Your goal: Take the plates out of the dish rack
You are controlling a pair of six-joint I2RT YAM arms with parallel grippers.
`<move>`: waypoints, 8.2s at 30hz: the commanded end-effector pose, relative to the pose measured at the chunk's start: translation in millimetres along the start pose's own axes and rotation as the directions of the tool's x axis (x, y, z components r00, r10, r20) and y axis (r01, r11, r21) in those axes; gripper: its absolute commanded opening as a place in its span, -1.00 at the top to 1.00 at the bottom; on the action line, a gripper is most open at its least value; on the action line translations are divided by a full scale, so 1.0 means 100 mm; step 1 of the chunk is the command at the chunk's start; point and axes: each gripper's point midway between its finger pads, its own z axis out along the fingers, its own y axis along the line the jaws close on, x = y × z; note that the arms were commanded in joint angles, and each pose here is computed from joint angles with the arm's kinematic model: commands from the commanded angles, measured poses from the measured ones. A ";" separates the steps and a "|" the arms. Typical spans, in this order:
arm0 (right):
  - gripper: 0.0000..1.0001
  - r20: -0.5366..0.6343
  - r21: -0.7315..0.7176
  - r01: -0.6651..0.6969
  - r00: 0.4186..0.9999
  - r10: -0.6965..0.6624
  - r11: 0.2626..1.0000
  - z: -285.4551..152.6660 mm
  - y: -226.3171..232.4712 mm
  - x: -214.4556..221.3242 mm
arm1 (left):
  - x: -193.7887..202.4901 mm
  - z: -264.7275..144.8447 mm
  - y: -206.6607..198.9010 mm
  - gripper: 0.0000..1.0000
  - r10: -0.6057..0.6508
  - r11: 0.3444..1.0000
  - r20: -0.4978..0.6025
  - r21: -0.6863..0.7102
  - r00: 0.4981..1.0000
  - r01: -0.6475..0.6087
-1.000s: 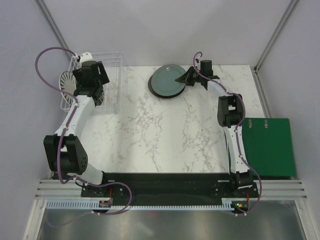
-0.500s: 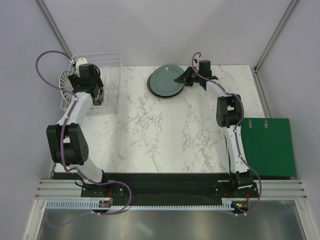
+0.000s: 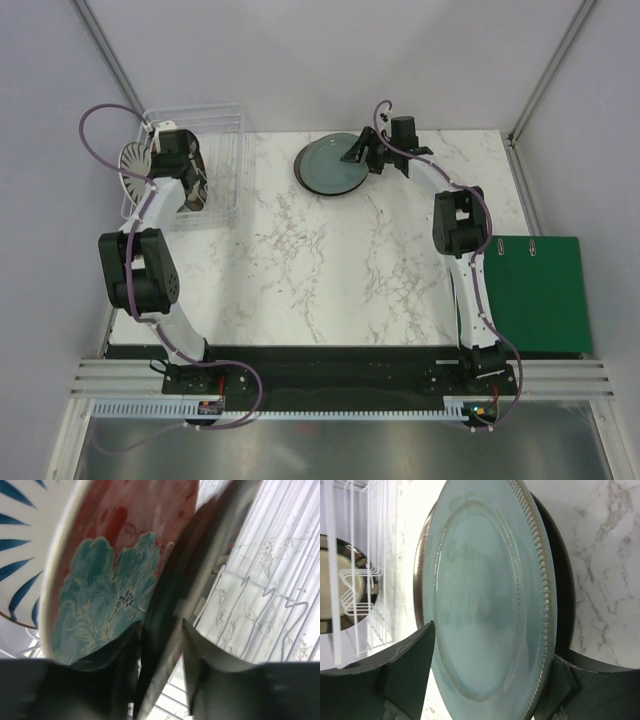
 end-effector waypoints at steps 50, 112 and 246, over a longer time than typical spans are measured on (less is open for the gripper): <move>-0.61 0.061 -0.032 0.290 0.956 -0.288 0.956 -1.35 1.41 0.24 | -1.38 -2.37 -0.41 0.95 -0.201 0.763 0.207 0.646 0.957 0.021; 1.00 0.015 -0.152 0.112 0.994 -0.111 0.982 -1.93 1.24 1.05 | -0.56 -2.29 -0.20 -0.89 -0.084 0.953 0.340 0.301 0.937 -0.024; -0.08 -0.074 0.058 0.235 0.970 -0.230 0.970 -1.89 1.00 1.26 | -1.64 -1.88 0.46 0.95 0.025 0.999 0.500 0.013 0.866 -0.037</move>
